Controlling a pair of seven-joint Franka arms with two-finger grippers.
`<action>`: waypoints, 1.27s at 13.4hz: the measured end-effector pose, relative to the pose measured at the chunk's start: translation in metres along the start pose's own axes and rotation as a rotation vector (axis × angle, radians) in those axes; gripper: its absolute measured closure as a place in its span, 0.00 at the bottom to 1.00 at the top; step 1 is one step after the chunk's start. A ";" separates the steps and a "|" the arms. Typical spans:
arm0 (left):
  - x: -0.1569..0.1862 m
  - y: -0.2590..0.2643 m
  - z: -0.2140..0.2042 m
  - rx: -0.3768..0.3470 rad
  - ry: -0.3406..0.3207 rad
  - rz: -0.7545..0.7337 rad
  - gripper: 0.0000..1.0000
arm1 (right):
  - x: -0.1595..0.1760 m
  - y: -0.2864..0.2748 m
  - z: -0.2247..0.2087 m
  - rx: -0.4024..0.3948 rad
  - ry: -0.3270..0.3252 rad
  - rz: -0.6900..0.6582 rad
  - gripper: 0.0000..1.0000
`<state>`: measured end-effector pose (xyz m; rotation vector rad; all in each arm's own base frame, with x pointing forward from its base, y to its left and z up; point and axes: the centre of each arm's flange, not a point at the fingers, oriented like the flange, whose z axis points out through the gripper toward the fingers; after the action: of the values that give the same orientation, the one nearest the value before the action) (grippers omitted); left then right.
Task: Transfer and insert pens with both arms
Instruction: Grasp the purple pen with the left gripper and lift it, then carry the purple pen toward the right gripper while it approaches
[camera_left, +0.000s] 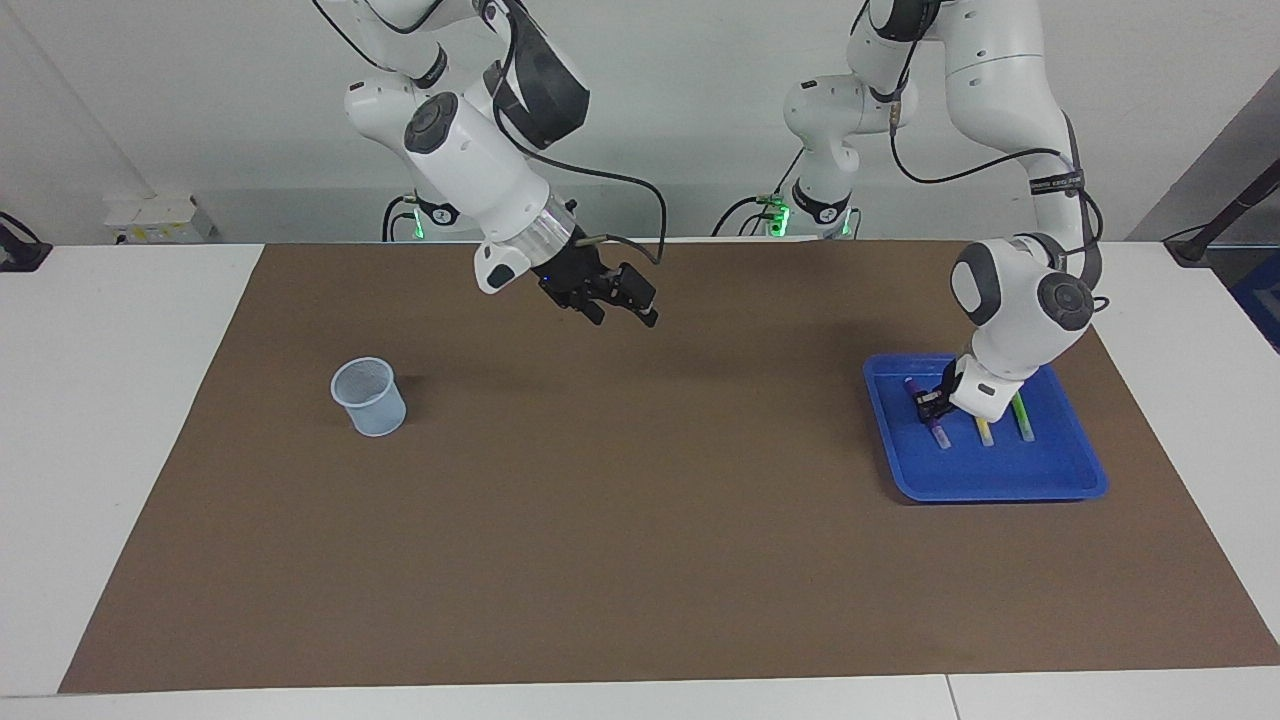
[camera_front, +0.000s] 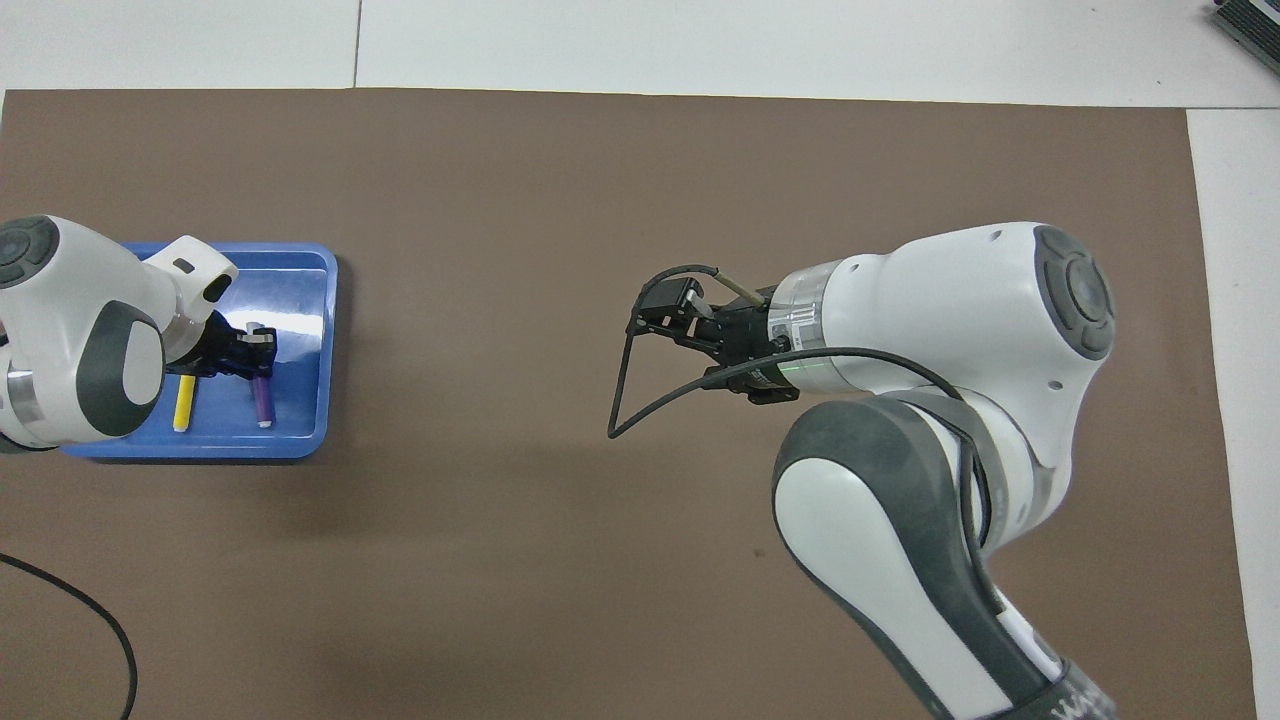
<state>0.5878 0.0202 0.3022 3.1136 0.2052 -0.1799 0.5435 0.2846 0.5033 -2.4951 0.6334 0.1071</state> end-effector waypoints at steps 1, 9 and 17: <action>0.001 -0.001 -0.003 0.001 -0.005 -0.001 0.83 | 0.000 0.000 0.001 -0.001 -0.002 0.002 0.00; 0.027 0.038 -0.152 -0.036 0.040 -0.280 0.83 | 0.001 0.001 0.003 -0.002 -0.003 0.005 0.00; 0.000 0.099 -0.231 -0.345 -0.047 -0.886 0.83 | 0.001 0.001 0.003 -0.002 -0.003 0.070 0.00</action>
<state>0.6274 -0.0729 0.5329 2.4565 1.4155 -0.1909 0.5442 0.2851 0.5004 -2.4749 0.7192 0.1379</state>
